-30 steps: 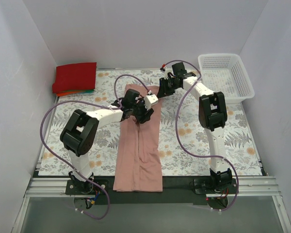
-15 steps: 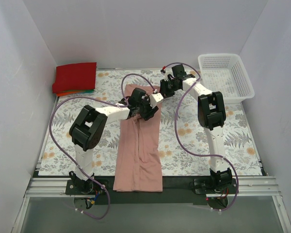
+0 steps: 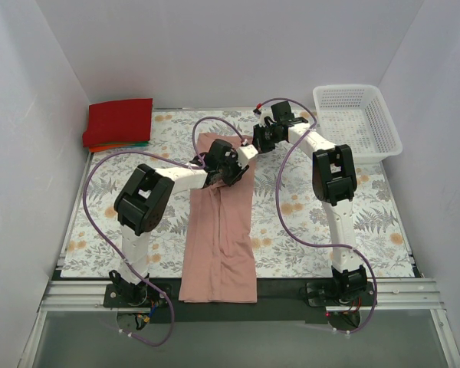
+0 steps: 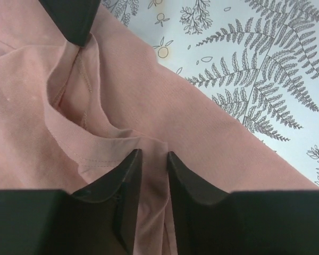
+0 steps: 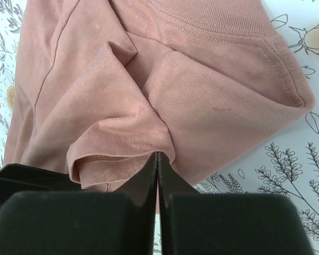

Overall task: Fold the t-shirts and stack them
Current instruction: Fold the tshirt

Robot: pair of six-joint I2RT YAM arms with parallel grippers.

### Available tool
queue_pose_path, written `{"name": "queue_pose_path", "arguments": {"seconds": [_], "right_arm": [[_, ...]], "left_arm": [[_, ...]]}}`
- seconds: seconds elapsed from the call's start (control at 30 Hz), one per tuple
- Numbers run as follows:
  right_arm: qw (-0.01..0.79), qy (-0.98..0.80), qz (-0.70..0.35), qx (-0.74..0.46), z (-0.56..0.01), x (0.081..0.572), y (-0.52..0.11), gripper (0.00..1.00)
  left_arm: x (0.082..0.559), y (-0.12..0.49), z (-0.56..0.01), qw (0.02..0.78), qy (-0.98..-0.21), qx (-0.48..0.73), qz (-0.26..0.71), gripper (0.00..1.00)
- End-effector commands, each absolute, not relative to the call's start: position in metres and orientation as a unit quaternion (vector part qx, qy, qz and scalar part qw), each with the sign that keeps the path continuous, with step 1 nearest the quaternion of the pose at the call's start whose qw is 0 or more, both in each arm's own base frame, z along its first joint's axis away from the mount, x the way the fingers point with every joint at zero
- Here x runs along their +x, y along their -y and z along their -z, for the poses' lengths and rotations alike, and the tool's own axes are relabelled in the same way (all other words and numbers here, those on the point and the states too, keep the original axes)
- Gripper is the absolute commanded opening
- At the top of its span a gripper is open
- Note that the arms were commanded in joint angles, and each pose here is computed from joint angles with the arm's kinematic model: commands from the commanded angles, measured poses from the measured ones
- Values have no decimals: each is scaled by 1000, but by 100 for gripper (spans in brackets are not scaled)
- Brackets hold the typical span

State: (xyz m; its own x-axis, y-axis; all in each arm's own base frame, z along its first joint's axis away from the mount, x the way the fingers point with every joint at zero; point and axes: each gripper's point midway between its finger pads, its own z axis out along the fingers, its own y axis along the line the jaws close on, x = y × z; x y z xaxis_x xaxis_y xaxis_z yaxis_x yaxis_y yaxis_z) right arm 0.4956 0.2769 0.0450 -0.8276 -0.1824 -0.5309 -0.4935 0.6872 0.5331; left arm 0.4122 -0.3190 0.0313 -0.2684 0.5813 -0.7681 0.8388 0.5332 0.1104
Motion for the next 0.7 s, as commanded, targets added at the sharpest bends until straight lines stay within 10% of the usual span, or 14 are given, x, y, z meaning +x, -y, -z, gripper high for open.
{"name": "queue_pose_path", "arguments": {"seconds": [0.0, 0.3, 0.67], "right_arm": [[240, -881, -359, -194, -55, 501, -279, 1], [244, -878, -362, -195, -59, 501, -281, 1], [280, -871, -355, -194, -76, 516, -278, 1]], "left_arm": [[427, 328, -54, 433, -769, 443, 159, 23], [427, 329, -60, 436, -767, 443, 159, 0], [380, 330, -101, 434, -730, 475, 229, 0]]}}
